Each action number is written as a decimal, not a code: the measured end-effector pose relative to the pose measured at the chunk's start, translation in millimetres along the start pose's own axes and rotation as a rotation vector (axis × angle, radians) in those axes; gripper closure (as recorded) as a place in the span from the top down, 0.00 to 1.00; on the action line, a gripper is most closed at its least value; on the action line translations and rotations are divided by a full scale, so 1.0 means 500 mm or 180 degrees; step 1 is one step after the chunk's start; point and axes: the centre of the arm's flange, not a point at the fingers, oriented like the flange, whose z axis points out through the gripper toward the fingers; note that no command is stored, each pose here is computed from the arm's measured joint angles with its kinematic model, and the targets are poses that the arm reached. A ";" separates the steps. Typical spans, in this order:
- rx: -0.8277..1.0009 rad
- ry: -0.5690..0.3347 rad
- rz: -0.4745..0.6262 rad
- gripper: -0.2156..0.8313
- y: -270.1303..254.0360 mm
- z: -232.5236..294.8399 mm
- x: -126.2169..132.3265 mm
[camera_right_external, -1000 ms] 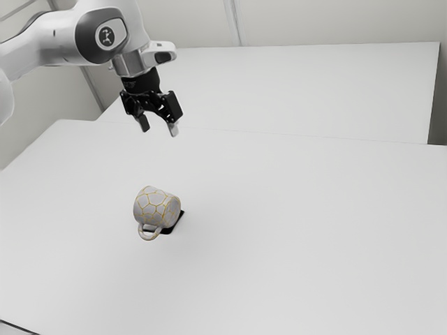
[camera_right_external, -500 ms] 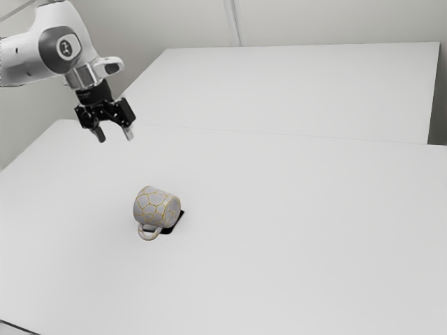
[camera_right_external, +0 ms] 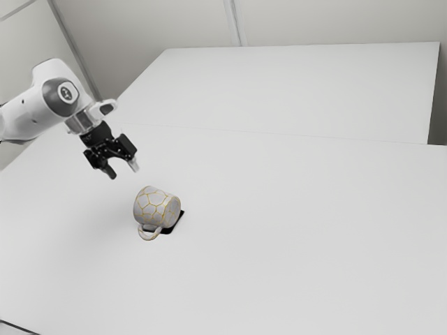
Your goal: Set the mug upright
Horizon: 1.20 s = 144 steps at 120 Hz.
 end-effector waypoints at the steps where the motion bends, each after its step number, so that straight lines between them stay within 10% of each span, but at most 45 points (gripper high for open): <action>1: -0.0005 0.0005 0.0007 0.79 -0.001 0.002 0.001; 127: -0.1066 0.0292 0.0308 0.79 -0.027 0.177 -0.013; 144: -0.1181 0.0227 0.0332 0.60 -0.021 0.183 -0.019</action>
